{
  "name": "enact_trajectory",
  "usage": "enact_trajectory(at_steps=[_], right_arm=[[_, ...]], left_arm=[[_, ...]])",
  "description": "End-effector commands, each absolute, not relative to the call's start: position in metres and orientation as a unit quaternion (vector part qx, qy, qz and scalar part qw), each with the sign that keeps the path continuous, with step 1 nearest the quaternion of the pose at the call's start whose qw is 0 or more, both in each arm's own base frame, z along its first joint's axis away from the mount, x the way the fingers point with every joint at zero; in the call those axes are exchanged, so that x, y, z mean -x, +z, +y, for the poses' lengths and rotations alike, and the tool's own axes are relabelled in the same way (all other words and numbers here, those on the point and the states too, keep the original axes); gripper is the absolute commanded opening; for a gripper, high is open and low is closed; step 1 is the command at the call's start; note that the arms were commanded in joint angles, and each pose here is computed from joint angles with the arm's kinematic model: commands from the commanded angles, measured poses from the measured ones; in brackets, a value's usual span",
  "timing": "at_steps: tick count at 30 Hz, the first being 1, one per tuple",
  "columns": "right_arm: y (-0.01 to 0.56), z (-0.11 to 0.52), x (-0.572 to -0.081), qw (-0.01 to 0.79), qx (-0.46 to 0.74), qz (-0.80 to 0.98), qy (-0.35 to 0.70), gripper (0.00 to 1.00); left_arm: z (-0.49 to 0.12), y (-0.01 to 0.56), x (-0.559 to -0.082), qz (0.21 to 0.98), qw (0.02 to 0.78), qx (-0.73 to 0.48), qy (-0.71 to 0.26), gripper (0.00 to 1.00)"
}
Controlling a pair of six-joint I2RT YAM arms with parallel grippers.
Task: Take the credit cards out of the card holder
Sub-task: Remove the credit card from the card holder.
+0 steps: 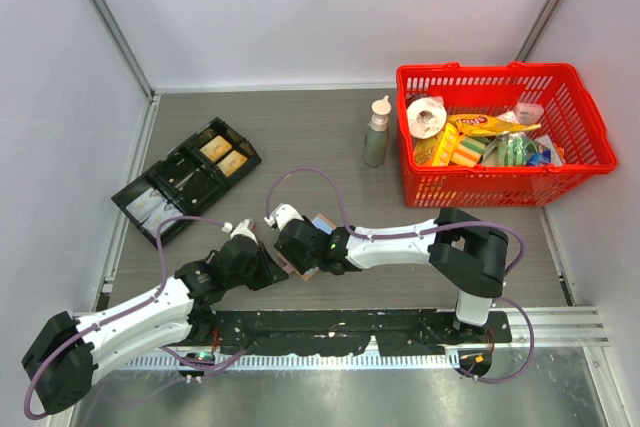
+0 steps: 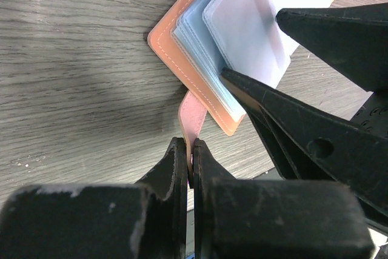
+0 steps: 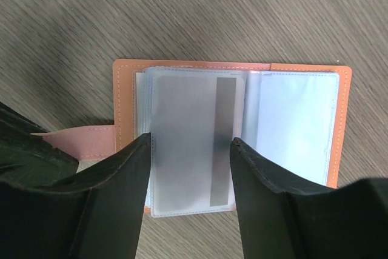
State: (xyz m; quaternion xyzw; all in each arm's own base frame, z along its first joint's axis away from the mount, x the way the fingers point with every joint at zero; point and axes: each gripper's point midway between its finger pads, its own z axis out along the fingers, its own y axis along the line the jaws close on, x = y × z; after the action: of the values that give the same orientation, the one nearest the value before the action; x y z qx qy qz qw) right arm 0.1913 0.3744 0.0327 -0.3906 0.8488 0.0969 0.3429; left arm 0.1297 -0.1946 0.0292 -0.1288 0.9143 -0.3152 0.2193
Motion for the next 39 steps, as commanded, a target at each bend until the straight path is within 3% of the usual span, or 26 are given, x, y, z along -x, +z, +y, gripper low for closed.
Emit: enact_trajectory(at_steps=[1,8,14,22,39], right_arm=[[0.057,0.359,-0.211,0.382,0.382,0.84,0.044,0.56],[0.071,0.361,-0.211,0.376,0.378,0.843,0.077,0.52],[0.074,0.358,-0.212,0.353,0.364,0.854,0.12,0.64],[0.072,0.352,-0.208,0.314,0.359,0.861,0.178,0.65],[0.083,0.32,-0.23,0.349,0.305,0.876,0.134,0.65]], left_arm=[[-0.202,0.04,-0.128,0.911,0.215,0.115,-0.331,0.0],[-0.201,0.038,-0.128,0.914,0.214,0.116,-0.325,0.0],[-0.198,0.037,-0.129,0.916,0.218,0.116,-0.316,0.0],[-0.194,0.035,-0.133,0.917,0.227,0.12,-0.304,0.0],[-0.192,0.036,-0.136,0.918,0.234,0.12,-0.298,0.0]])
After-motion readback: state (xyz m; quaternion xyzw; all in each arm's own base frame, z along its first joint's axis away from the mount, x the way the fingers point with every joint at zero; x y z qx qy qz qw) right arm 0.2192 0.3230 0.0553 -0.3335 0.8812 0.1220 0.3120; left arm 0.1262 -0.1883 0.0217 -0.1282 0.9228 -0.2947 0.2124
